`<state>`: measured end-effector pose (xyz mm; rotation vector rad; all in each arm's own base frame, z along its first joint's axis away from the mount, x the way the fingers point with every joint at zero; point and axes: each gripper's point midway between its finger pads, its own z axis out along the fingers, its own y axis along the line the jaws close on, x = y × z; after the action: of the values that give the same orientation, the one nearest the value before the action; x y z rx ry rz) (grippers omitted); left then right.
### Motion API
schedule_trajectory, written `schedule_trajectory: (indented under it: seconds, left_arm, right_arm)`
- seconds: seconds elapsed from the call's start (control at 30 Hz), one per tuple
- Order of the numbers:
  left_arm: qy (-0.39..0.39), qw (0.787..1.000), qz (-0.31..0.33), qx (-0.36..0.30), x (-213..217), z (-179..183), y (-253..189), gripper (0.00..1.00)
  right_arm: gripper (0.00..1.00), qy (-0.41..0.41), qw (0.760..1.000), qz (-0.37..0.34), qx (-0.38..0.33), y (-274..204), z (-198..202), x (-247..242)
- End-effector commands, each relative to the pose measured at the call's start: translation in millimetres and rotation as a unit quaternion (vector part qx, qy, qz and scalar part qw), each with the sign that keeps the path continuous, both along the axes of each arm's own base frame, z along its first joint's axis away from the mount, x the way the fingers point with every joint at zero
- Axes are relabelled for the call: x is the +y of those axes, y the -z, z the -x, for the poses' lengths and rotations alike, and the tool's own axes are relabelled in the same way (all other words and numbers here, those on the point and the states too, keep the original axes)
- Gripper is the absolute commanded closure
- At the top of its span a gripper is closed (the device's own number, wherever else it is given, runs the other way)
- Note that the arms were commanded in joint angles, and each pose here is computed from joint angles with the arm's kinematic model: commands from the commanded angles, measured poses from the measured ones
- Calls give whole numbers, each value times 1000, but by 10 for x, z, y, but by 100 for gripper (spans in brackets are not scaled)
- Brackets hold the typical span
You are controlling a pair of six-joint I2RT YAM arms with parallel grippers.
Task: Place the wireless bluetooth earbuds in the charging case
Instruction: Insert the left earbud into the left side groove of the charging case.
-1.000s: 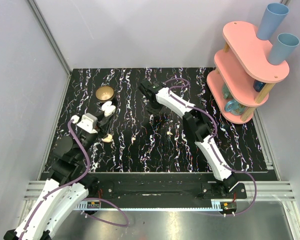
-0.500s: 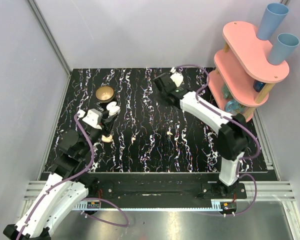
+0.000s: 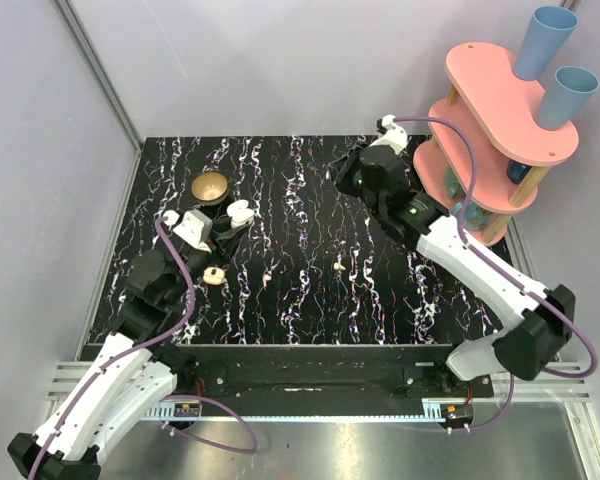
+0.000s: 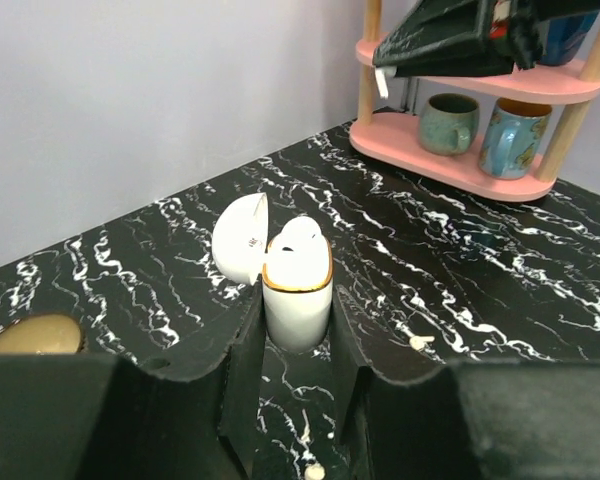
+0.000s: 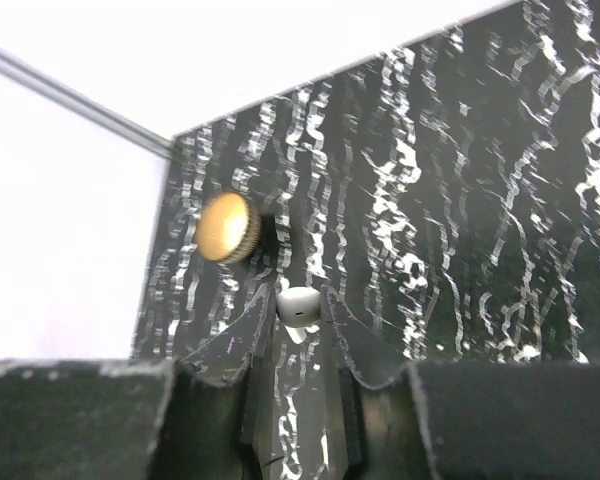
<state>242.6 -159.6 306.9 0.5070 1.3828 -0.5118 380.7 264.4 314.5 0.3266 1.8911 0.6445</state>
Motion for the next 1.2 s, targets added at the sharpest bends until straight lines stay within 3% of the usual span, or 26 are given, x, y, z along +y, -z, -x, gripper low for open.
schedule_trajectory:
  seconds: [0.0,0.2,0.5,1.17]
  left_arm:
    - [51,996,48,-51,-164,73,-420,100]
    - [103,992,50,-57,-350,94,-481,100]
    - [134,987,65,-66,-473,81,-537,100]
    - [154,982,90,-55,-599,-13,-585,100]
  right_arm:
    - [100,-39,991,-58,-118,-770,180,-1]
    - [100,-96,971,-117,-183,-1096,465,43]
    - [100,-159,952,-141,-222,-1245,746,256]
    - [100,-218,935,-153,-234,-1356,954,537]
